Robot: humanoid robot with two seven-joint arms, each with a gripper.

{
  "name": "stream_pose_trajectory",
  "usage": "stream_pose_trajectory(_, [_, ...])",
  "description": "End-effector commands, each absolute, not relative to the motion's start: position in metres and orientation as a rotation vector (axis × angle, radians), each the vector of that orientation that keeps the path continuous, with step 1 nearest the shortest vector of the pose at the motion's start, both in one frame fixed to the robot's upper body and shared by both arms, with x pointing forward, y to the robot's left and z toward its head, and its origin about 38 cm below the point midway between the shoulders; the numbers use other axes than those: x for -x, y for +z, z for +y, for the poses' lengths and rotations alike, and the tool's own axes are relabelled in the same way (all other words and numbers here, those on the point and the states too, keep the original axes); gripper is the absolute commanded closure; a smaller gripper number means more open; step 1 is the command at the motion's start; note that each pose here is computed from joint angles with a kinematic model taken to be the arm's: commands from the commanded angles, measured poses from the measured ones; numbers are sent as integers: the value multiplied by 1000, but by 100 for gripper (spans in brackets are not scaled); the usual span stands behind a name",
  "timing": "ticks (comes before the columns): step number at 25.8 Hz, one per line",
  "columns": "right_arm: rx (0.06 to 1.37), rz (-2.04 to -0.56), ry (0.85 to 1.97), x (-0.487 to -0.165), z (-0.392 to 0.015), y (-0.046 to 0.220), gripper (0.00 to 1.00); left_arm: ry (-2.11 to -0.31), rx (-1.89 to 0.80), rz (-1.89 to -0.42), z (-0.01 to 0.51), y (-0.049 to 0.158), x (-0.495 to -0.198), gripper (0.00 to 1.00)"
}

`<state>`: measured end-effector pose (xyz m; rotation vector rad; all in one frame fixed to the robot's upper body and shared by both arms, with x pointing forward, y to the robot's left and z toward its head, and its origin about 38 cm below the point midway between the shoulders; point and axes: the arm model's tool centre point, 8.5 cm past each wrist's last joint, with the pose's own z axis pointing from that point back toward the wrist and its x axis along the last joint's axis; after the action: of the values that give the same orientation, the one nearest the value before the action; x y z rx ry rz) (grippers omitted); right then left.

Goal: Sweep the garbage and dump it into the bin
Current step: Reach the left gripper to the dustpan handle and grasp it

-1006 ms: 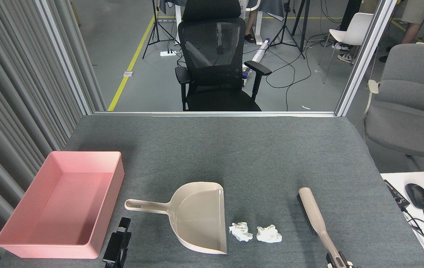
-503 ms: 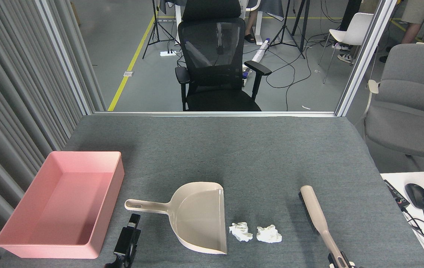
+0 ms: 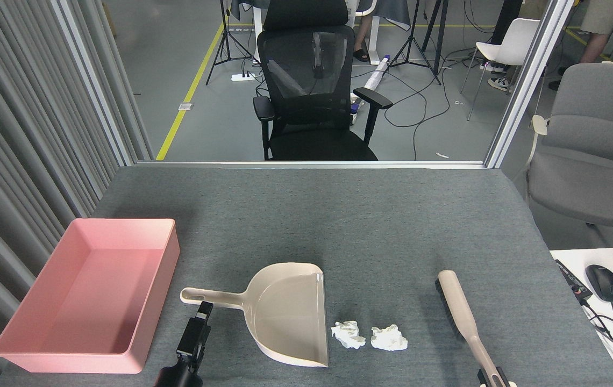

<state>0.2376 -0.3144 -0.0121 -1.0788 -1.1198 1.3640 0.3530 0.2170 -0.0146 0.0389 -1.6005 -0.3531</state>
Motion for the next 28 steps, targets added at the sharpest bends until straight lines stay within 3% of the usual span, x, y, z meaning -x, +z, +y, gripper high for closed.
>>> stream_pose_trajectory(1, [1079, -1121, 1362, -238, -314, -12, 88, -380, -49, -1599, 216, -13, -365, 1])
stream_pose_trajectory(15, [1078, -1121, 1359, -236, -315, -11, 88, -481, -66, -1557, 210, -15, -397, 2])
stream_pose_trajectory(19, [1079, -1118, 1358, -235, -316, -12, 88, -472, -62, -1546, 211, -17, -402, 14])
stream_pose_trajectory(28, [1076, -1120, 1355, -234, -314, -12, 88, -427, -86, -1540, 224, -16, -408, 17])
